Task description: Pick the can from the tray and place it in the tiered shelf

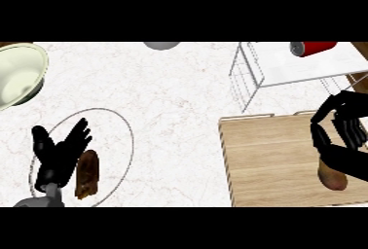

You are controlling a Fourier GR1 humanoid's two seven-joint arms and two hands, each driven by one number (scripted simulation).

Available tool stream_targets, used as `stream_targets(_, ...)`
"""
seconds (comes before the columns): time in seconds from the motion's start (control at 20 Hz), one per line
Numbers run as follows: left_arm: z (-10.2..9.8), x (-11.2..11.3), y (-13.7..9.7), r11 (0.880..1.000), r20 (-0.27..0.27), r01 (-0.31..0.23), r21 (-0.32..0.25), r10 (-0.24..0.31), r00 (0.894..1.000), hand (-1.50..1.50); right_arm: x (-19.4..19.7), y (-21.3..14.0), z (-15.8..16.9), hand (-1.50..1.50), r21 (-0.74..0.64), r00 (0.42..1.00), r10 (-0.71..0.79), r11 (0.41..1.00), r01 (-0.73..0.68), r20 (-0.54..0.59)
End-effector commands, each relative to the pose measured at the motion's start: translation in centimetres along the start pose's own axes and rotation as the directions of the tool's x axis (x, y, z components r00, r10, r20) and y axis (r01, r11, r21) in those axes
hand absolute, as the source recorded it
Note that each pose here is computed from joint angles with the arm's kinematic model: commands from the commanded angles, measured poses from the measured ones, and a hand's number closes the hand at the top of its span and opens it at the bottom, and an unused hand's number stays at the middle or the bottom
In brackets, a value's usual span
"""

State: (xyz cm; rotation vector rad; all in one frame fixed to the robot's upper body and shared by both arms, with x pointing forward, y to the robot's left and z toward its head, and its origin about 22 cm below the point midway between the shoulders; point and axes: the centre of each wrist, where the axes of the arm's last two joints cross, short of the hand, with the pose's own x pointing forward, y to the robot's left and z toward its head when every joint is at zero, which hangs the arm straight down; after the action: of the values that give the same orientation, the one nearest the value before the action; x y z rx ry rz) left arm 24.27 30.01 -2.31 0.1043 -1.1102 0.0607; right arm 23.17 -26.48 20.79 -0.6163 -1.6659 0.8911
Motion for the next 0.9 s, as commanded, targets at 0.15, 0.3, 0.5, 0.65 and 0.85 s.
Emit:
stream_targets(0.15, -0.2, -1.4, 0.1, 0.999, 0.000, -0.003, -0.036, 0.003, 1.000, 0.00, 2.9, -8.8, -0.8, 1.50, -0.179, 0.999, -0.033, 0.983, 0.027, -0.029)
stream_targets(0.3, -1.2, 0.2, -0.9, 1.000, -0.012, 0.000, -0.015, 0.000, 1.000, 0.00, 3.1, -11.6, -0.7, 1.50, -0.176, 0.997, -0.034, 0.984, 0.021, -0.070)
stream_targets(0.5, -0.5, -0.2, -1.8, 1.000, -0.003, -0.003, -0.022, 0.003, 1.000, 0.00, 1.6, -15.1, -3.4, 1.50, -0.209, 0.993, -0.086, 0.976, 0.067, -0.083)
stream_targets(0.65, 0.4, 0.6, 0.5, 0.999, 0.007, 0.028, -0.019, -0.028, 1.000, 0.00, 2.5, -16.0, -6.2, 1.50, -0.262, 0.988, -0.096, 0.963, 0.061, -0.121)
stream_targets(0.85, -1.6, 0.3, -1.4, 1.000, 0.017, 0.018, -0.013, -0.018, 1.000, 0.00, 1.1, -19.0, -7.9, 1.50, -0.259, 0.986, -0.085, 0.965, 0.046, -0.140)
